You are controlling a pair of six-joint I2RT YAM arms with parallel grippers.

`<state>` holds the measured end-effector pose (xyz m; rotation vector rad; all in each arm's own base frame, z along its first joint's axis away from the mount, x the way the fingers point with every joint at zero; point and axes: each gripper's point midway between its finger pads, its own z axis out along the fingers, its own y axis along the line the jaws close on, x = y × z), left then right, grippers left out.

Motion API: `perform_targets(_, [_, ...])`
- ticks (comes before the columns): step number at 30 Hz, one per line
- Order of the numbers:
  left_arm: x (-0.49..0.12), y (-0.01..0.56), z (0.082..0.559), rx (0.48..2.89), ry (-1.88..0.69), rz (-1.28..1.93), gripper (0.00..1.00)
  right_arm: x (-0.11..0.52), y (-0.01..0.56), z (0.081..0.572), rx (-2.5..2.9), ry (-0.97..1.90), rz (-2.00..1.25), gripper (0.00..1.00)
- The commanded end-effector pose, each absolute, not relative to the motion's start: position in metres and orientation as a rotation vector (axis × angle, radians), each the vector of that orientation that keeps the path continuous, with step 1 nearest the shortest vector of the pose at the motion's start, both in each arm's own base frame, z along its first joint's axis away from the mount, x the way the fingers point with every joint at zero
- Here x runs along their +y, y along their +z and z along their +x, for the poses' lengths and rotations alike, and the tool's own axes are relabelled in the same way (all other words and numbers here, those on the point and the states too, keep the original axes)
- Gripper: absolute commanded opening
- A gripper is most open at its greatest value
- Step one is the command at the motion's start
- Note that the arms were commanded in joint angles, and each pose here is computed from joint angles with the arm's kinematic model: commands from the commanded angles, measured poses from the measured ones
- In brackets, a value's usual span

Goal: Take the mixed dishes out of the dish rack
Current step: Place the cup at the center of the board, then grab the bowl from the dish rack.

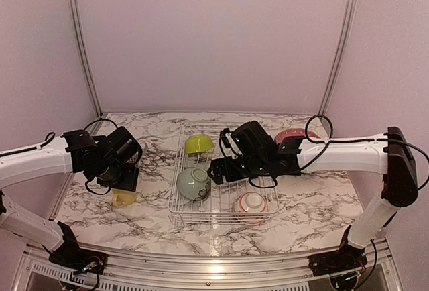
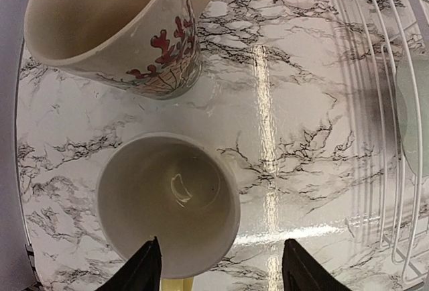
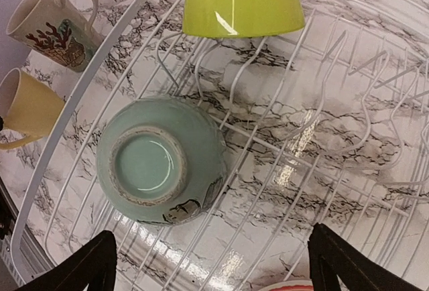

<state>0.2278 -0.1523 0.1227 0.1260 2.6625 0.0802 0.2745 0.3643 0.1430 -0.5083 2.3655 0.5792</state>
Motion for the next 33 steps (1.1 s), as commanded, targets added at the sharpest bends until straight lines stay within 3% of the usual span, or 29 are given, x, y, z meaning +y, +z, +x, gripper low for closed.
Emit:
perform_targets(1, [-0.159, 0.151, 0.231, 2.598, -0.025, 0.127, 0.68, 0.362, 0.159, 0.282, 2.326, 0.633, -0.473, 0.96])
perform_targets(6, [-0.167, 0.179, 0.232, 2.505, -0.153, 0.143, 0.83, 0.344, 0.155, 0.282, 2.364, 0.513, -0.519, 0.96])
perform_targets(15, [-0.191, 0.259, 0.235, 2.189, -0.5, 0.184, 0.94, 0.292, 0.141, 0.244, 2.545, 0.248, -0.732, 0.96])
perform_targets(22, [-0.229, 0.312, 0.235, 1.962, -0.796, 0.244, 0.98, 0.279, 0.124, 0.214, 2.651, 0.151, -0.823, 0.89])
perform_targets(33, [-0.262, 0.309, 0.242, 1.965, -0.894, 0.309, 0.99, 0.274, 0.099, 0.209, 2.703, 0.111, -0.821, 0.77])
